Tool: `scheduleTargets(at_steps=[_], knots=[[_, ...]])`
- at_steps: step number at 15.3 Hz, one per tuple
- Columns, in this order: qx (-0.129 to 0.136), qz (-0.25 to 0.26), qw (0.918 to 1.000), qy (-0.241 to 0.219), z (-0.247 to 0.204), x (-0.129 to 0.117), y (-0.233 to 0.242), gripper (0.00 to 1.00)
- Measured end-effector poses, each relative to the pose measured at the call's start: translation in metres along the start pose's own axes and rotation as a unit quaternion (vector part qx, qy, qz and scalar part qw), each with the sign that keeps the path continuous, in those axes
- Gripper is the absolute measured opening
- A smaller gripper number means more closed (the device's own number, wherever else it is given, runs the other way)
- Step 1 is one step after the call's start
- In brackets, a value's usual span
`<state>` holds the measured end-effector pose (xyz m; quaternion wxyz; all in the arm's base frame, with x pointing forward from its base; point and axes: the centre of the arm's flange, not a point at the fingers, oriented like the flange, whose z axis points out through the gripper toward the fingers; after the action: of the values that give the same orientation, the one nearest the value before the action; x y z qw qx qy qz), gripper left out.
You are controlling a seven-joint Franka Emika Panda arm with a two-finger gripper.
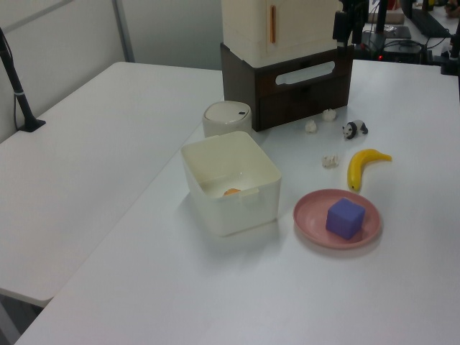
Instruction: Slide open the drawer
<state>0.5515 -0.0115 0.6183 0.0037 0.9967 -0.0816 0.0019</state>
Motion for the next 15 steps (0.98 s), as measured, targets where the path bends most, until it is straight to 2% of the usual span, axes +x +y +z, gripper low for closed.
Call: scheduleTargets(at_steps=[5, 15], knots=[[0.003, -0.007, 0.9998, 0.021, -0.004, 0.0034, -0.0073, 1.0], [0.003, -0.009, 0.9997, 0.022, -0.0041, 0.0036, -0.0078, 1.0]])
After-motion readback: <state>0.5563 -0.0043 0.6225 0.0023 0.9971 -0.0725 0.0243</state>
